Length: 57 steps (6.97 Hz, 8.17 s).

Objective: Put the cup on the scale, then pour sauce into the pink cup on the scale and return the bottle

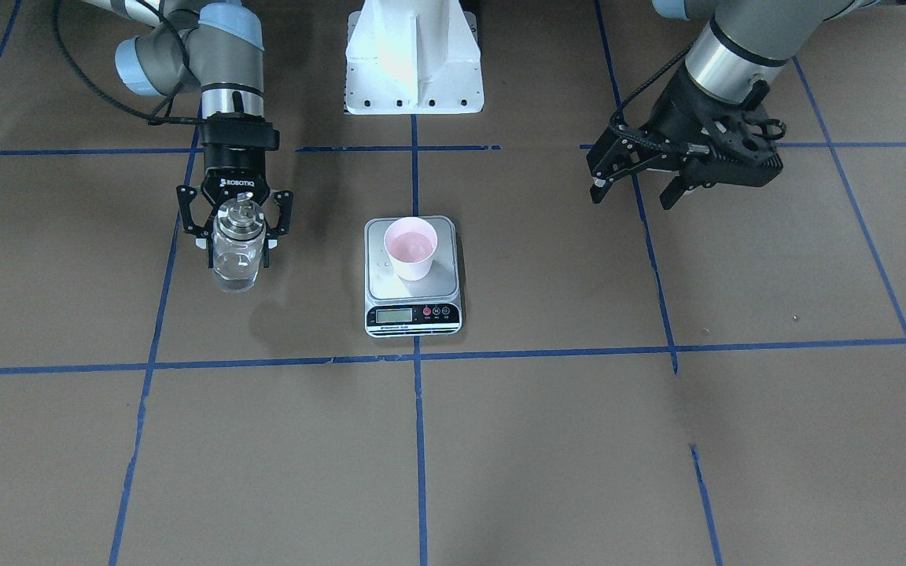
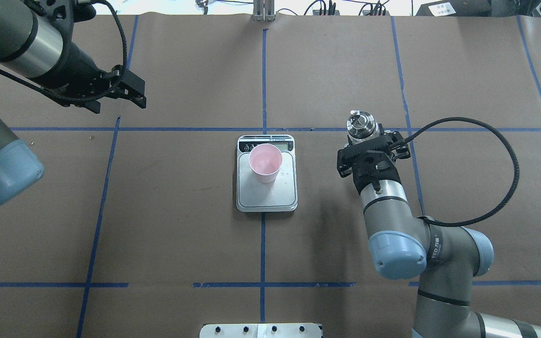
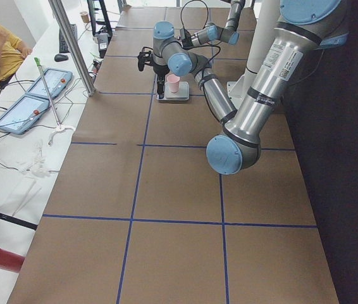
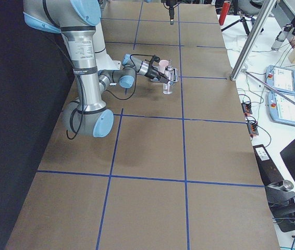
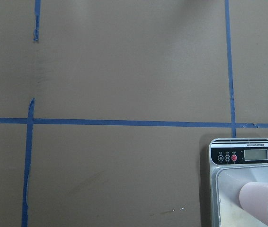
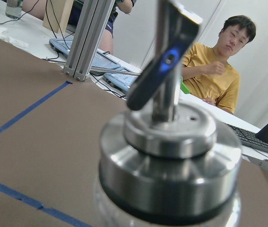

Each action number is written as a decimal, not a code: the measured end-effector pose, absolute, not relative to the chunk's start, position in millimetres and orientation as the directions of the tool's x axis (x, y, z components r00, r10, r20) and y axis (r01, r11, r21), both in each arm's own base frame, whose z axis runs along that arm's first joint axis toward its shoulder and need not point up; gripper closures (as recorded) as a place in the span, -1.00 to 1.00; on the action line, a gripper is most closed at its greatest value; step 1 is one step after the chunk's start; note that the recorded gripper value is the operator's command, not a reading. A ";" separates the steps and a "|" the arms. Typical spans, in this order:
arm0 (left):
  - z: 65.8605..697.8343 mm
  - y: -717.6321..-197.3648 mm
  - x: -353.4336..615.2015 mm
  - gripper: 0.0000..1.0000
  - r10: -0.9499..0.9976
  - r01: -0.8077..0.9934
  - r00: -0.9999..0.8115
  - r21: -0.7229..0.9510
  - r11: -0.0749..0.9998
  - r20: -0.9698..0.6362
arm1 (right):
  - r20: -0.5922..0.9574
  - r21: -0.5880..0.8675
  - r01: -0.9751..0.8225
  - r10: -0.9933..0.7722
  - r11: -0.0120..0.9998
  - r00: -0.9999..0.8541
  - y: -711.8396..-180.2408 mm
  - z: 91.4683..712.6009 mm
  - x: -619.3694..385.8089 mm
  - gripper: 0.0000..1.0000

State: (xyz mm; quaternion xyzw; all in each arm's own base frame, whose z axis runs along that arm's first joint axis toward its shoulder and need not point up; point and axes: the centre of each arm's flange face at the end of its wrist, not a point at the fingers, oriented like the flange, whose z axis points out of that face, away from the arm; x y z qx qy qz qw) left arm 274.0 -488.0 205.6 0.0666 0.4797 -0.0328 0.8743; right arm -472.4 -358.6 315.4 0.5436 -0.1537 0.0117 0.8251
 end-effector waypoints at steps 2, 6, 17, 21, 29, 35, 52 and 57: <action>208.0 -483.3 264.4 -1.00 0.006 0.129 0.536 0.089 0.988 -0.844 | 0.107 0.919 -0.018 -0.207 0.393 0.973 -344.2 299.8 -494.8 1.00; 215.0 -464.1 247.7 -1.00 0.007 0.132 0.534 0.091 0.987 -0.845 | -0.223 0.867 0.317 -0.269 0.385 0.937 -344.1 258.5 -523.3 1.00; 215.5 -462.9 249.6 -1.00 0.007 0.128 0.535 0.089 0.988 -0.845 | -0.707 0.580 0.774 -0.315 0.253 0.633 -372.7 253.7 -558.3 1.00; 216.8 -463.3 250.3 -1.00 0.006 0.127 0.536 0.087 0.988 -0.844 | -0.838 0.424 0.883 -0.283 0.200 0.466 -377.3 253.2 -559.6 1.00; 217.8 -463.9 251.0 -1.00 0.003 0.127 0.538 0.085 0.988 -0.843 | -0.935 0.237 0.957 -0.227 0.165 0.271 -380.6 244.3 -553.7 1.00; 216.9 -463.2 252.1 -1.00 0.006 0.123 0.536 0.085 0.989 -0.844 | -0.935 0.244 0.955 -0.222 0.170 0.278 -384.2 238.9 -548.0 1.00; 209.0 -461.0 249.3 -1.00 0.017 0.126 0.527 0.097 0.987 -0.850 | 0.360 0.836 -0.344 0.047 0.428 0.932 -368.0 314.4 -497.8 1.00; 205.8 -461.0 249.4 -1.00 0.019 0.128 0.524 0.101 0.987 -0.852 | 0.589 0.701 -0.560 0.084 0.442 0.804 -350.8 432.6 -428.7 1.00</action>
